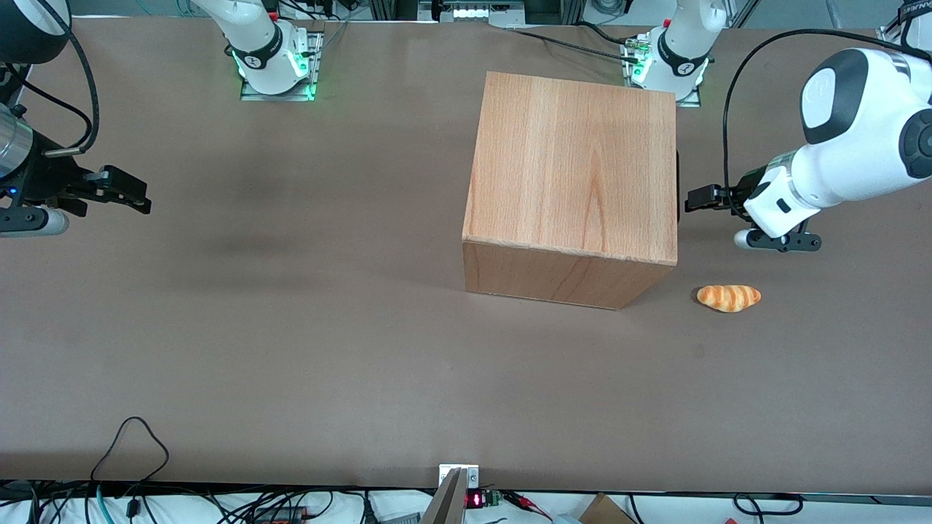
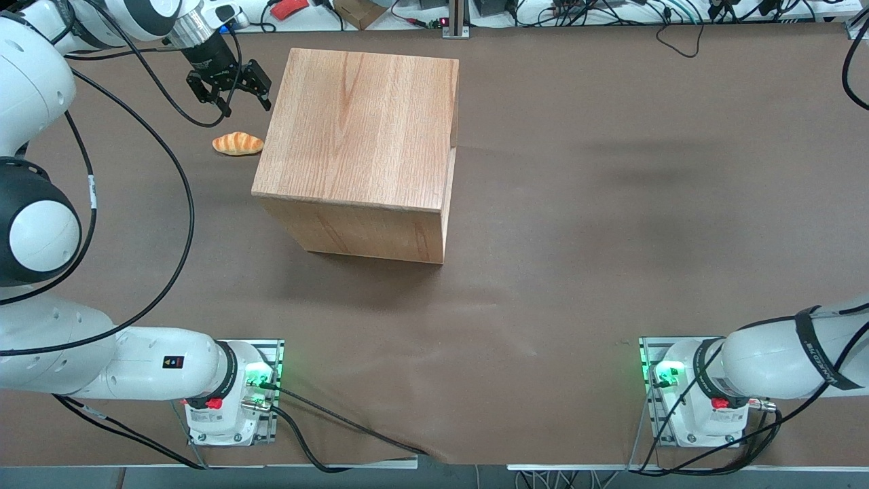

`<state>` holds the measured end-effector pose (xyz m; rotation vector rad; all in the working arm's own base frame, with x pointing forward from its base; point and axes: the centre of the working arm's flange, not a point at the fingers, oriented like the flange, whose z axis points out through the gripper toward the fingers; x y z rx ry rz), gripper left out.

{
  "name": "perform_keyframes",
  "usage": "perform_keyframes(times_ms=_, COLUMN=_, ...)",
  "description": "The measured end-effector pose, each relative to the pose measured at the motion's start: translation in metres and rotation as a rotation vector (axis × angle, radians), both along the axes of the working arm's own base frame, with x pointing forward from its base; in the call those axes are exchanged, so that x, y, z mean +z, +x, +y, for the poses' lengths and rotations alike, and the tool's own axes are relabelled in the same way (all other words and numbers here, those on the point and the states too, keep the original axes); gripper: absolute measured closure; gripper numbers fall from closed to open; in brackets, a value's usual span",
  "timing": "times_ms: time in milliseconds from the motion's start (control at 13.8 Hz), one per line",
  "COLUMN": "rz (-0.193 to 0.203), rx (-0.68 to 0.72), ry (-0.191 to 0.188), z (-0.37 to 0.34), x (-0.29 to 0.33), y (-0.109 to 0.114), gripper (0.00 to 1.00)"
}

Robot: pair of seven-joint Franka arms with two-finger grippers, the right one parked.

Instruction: Open top drawer with left arm

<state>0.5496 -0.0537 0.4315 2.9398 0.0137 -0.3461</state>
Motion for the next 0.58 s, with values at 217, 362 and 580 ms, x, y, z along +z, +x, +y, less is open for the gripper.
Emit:
perform_keyframes(times_ms=217, rz=0.008, rx=-0.007, ry=0.0, z=-0.003, x=-0.005, y=0.0, gripper=0.0)
perform_keyframes(times_ms=362, rz=0.011, rx=-0.019, ry=-0.001, z=-0.01, x=-0.006, y=-0.001, gripper=0.0)
perform_keyframes(times_ms=580, rz=0.017, rx=-0.025, ry=-0.001, z=-0.013, x=-0.008, y=-0.002, gripper=0.0)
